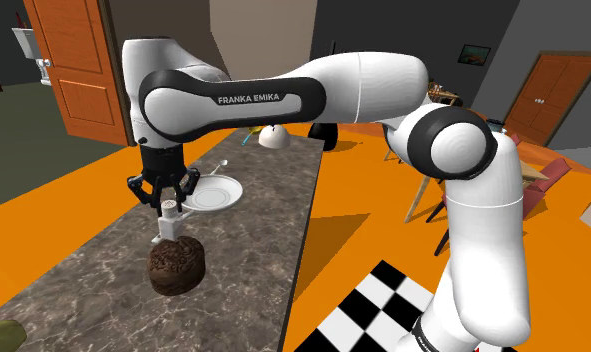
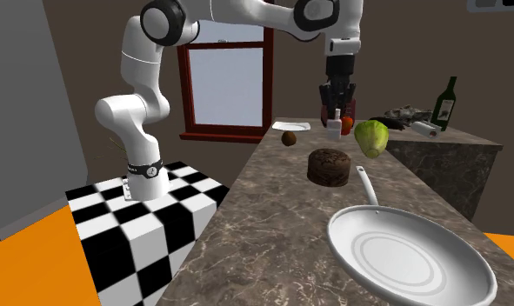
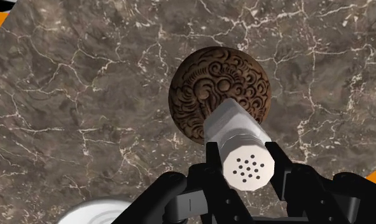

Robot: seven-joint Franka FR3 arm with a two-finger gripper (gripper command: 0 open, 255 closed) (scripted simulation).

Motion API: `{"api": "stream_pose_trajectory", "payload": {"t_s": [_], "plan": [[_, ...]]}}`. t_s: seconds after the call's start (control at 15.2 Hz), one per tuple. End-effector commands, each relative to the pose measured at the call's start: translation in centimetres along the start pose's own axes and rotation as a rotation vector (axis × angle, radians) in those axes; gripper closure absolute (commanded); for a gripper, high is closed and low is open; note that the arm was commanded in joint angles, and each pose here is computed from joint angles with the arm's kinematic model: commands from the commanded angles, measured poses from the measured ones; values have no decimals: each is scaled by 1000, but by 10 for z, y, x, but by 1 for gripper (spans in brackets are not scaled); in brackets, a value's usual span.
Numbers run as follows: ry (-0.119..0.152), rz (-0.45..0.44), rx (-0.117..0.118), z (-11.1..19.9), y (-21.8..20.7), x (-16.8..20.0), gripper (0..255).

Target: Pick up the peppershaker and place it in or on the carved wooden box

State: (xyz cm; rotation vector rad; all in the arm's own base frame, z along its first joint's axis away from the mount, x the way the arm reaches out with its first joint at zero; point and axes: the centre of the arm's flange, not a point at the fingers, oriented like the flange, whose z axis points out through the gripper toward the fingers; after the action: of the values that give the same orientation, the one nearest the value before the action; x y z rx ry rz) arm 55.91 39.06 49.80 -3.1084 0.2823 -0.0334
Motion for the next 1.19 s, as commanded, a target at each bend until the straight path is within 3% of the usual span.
{"api": "stream_pose_trajectory", "payload": {"t_s": [0.0, 0.33, 0.79, 0.86, 1.12], "plan": [[0, 0, 0, 10, 0, -1, 255], [0, 0, 1, 34, 1, -1, 255], [0, 0, 0, 34, 1, -1, 255], [0, 0, 0, 34, 1, -1, 0], [0, 0, 0, 34, 1, -1, 0]]}}
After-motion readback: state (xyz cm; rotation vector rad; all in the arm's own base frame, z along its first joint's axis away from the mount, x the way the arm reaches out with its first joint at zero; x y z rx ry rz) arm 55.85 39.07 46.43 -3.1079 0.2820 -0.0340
